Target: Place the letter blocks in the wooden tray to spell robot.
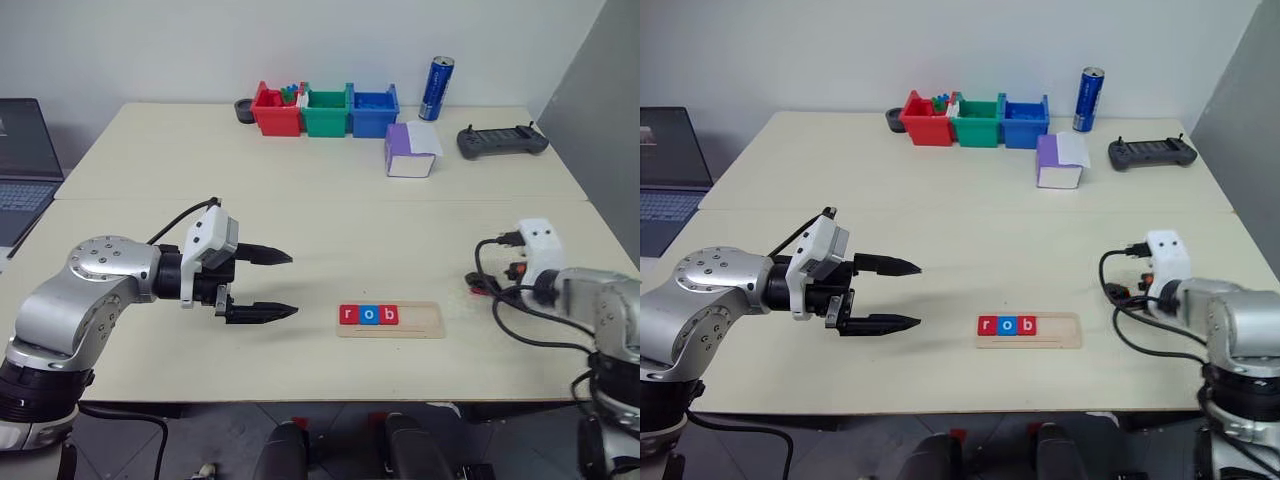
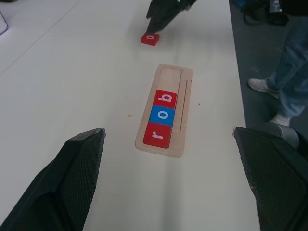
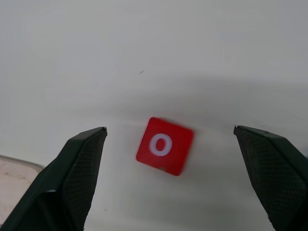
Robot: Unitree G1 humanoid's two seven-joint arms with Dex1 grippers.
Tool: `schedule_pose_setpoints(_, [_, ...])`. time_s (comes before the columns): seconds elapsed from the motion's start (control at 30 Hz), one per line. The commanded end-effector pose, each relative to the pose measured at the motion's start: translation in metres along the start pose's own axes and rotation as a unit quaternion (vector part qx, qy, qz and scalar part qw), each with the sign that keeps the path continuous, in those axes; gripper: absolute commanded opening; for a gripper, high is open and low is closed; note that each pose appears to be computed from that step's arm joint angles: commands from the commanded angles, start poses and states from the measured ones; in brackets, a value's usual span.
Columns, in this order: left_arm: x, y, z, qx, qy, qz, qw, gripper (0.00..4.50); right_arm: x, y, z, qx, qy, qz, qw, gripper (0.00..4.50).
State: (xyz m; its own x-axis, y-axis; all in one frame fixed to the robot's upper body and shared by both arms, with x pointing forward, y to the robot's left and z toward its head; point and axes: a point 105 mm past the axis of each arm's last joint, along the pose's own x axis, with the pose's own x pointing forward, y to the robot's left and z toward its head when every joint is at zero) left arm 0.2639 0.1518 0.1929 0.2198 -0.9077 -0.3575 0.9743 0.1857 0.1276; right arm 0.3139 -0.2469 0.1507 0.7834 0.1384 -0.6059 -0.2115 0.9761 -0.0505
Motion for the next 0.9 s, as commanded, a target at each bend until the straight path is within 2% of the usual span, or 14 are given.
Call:
schedule_pose_setpoints(0.03, [-0.005,0.0,0.008,0.019,-0.002,0.009,1.0,4.5,-0.012,-0.009,0.02,-0.079,-0.043,0.045,0.995,4.46])
schedule_pose_setpoints(0.23, [-0.005,0.0,0.008,0.019,-0.001,0.01,1.0,4.5,-0.004,-0.015,0.008,-0.19,-0.066,0.187,0.962,4.46])
schedule_pose_setpoints(0.47, [-0.005,-0.001,0.01,0.021,-0.001,0.013,1.0,4.5,-0.002,-0.014,0.003,-0.284,-0.076,0.316,0.902,4.46])
schedule_pose_setpoints(0.6, [-0.006,-0.002,0.011,0.021,-0.001,0.017,1.0,4.5,0.007,-0.022,-0.004,-0.331,-0.046,0.336,0.881,4.46])
schedule_pose_setpoints(0.77, [-0.006,-0.005,0.011,0.02,0.0,0.021,1.0,4.5,0.026,-0.032,-0.012,-0.379,-0.004,0.317,0.87,4.46])
schedule_pose_setpoints(0.9, [-0.008,-0.007,0.011,0.018,0.001,0.024,1.0,4.5,0.031,-0.032,-0.014,-0.392,-0.001,0.322,0.862,4.46])
